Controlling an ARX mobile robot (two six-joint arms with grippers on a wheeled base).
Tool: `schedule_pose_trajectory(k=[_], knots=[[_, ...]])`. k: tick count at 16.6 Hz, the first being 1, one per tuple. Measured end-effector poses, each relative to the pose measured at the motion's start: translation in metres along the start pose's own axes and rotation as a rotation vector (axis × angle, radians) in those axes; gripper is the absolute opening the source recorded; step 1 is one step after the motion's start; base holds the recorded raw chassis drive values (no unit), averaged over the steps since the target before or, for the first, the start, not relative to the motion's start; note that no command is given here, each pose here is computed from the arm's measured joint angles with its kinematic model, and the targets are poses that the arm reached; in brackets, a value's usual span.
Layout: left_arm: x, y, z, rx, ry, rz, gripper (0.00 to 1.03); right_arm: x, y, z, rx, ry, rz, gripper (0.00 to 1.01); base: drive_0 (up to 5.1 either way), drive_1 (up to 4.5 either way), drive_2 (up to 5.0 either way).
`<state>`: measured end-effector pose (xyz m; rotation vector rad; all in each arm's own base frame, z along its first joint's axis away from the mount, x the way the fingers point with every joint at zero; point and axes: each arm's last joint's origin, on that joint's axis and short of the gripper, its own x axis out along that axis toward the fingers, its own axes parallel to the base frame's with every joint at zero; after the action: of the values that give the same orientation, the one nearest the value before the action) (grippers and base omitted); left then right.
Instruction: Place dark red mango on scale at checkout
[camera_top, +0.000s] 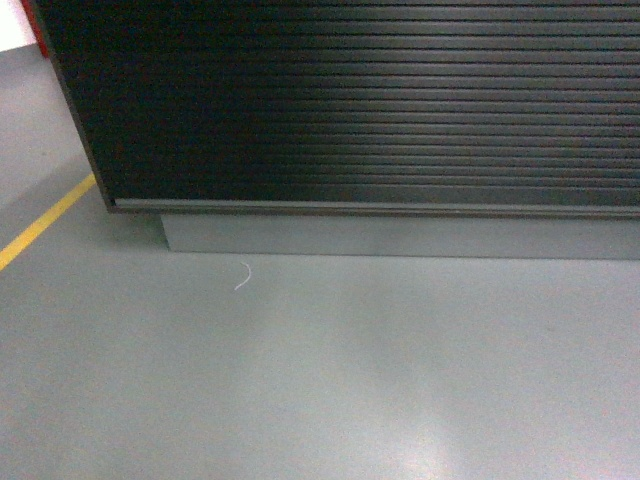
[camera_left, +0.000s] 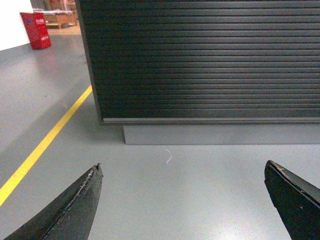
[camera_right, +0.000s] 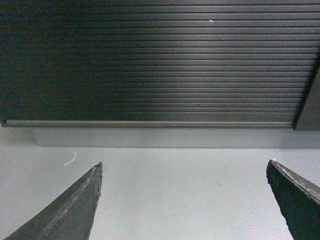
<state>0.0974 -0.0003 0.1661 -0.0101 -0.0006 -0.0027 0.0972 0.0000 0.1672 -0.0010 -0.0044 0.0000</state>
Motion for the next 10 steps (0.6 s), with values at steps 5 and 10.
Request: schedule_pose_trajectory(k=[5, 10], knots=[[0.0, 0.0, 0.0, 0.0, 0.0, 0.0, 0.98, 0.0, 0.0, 0.0, 0.0, 0.0, 0.0, 0.98, 0.0, 4.22, -4.1], [0.0, 0.0, 0.0, 0.0, 0.0, 0.0, 0.98, 0.0, 0.0, 0.0002, 0.0, -0.002, 0.0, 0.98, 0.1, 4.25, -4.1]])
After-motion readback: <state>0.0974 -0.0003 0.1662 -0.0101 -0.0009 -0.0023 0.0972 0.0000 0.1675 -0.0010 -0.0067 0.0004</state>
